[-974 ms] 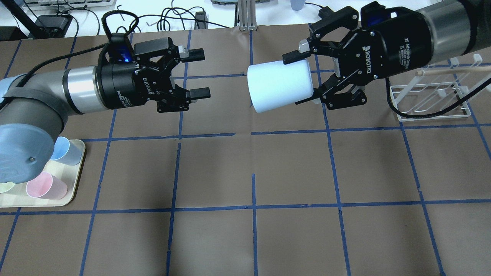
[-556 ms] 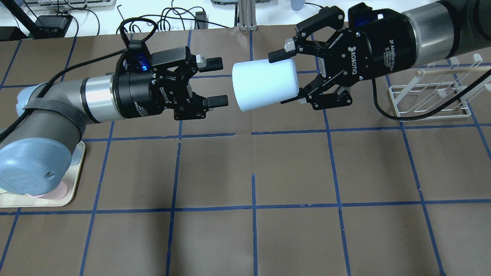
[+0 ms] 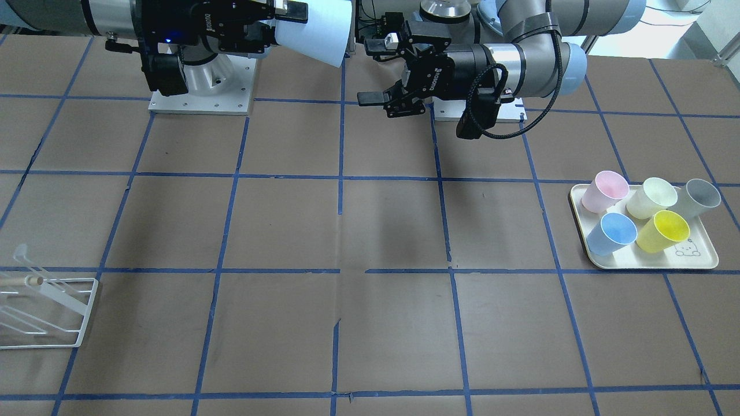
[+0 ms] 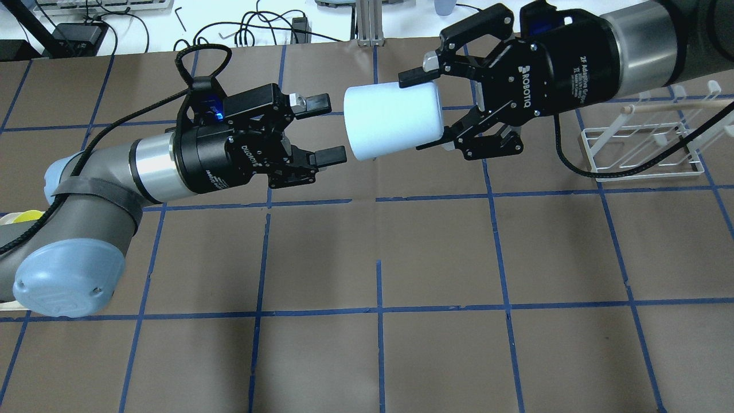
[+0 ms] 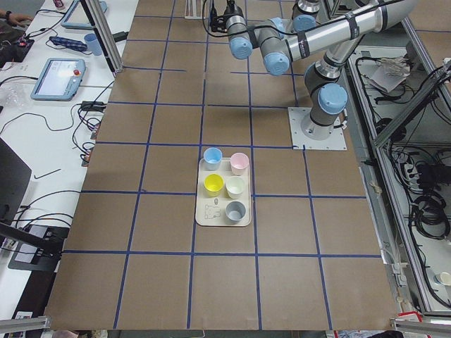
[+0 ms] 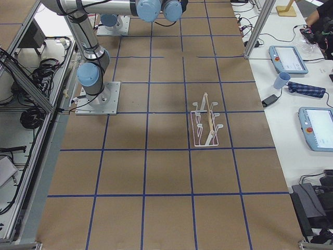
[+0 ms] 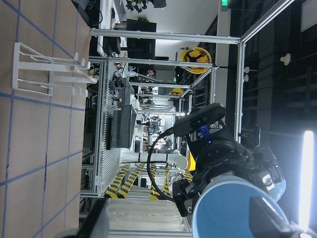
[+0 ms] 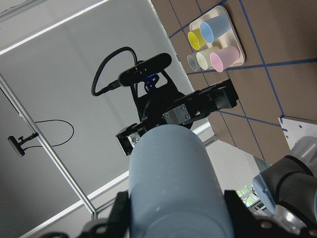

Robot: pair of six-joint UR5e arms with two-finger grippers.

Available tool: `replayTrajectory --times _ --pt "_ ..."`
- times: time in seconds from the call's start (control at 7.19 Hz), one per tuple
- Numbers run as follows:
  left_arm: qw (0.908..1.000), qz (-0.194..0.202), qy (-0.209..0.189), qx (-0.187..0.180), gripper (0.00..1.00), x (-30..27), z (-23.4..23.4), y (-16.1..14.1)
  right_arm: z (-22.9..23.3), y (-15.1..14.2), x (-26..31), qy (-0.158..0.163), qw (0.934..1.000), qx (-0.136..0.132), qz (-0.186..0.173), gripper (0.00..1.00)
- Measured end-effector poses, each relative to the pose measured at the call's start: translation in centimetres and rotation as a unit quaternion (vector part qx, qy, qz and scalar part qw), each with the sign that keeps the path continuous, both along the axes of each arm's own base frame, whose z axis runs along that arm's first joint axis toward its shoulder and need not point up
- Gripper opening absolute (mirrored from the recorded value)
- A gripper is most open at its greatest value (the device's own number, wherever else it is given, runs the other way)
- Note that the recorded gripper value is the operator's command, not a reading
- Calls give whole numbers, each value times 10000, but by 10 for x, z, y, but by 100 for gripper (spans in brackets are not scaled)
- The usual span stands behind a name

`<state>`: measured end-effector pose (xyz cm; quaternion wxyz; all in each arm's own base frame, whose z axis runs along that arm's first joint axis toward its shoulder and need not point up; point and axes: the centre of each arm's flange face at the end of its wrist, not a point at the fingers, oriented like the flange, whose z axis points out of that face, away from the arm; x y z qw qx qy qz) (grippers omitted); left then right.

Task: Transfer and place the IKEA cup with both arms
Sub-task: 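Close the left gripper on the cup's base beside the right gripper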

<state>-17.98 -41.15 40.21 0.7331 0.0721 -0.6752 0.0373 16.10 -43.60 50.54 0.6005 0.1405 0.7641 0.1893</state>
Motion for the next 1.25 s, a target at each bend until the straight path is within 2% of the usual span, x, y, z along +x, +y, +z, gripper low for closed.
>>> replayTrajectory --times 0.42,0.83,0.97,1.11,1.25 --pt "10000 -17 67 27 99 -3 -5 5 1 -2 2 -51 10000 -22 -48 40" --pt "9993 -187 297 -141 98 -22 1 11 0 1 14 -52 9999 -50 84 40" --pt "9990 -219 333 -182 93 -25 3 13 -1 1 18 -49 9999 -84 129 40" --pt "9989 -235 344 -215 82 -27 5 15 -1 1 19 -48 9998 -101 147 40" --pt "9988 -244 343 -253 76 -27 8 17 -1 1 20 -48 9998 -106 152 40"
